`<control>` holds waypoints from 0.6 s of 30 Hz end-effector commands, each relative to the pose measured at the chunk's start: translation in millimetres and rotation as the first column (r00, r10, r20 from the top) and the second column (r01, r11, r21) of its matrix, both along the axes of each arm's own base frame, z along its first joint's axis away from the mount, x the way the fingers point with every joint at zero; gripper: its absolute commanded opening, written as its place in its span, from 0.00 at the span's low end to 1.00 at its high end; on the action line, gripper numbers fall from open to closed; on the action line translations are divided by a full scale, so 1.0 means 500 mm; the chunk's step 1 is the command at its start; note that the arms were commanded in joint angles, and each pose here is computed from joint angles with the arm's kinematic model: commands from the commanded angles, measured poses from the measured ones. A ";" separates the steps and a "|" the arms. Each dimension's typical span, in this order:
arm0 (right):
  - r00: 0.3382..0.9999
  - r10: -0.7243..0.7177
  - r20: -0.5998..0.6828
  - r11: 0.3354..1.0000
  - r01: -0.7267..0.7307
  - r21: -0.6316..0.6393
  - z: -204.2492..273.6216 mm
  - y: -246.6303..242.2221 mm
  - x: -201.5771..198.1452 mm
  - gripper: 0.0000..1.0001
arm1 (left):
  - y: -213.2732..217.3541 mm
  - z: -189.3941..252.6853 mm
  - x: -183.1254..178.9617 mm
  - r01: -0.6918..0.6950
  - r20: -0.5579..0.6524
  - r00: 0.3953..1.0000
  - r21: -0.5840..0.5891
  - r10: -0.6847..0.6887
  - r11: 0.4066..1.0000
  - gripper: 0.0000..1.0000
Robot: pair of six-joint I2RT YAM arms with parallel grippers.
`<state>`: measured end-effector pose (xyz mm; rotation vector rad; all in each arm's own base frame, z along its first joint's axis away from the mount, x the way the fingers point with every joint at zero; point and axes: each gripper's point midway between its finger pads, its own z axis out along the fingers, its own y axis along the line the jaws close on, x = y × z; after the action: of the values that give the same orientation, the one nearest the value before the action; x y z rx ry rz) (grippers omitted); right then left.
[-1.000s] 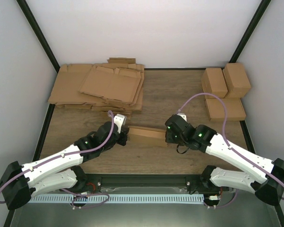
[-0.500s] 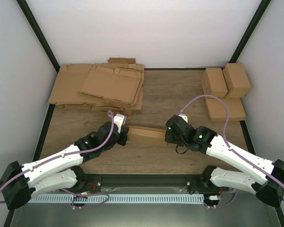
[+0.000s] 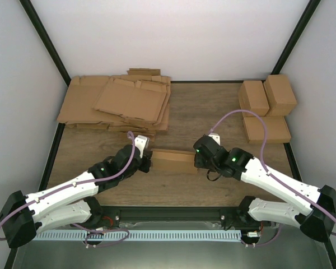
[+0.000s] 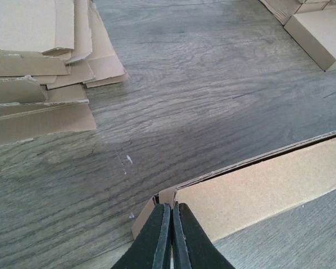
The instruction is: Fold the paper box
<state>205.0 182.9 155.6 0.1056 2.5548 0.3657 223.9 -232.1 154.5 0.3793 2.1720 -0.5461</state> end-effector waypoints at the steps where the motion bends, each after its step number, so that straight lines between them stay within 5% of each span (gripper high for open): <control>1: 0.994 0.016 -0.105 0.995 -0.026 -0.097 -0.061 -0.026 -0.033 0.01 | -0.011 0.006 -0.003 0.015 0.001 1.000 -0.011 -0.015 1.000 0.04; 18: 0.993 0.096 -0.065 0.973 -0.107 -0.203 -0.035 -0.035 -0.018 0.01 | -0.015 0.016 0.004 0.007 0.004 1.000 -0.001 -0.007 1.000 0.04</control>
<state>210.2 180.5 155.5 -0.0381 2.5538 0.2541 226.6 -232.9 155.3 0.3760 2.1744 -0.5291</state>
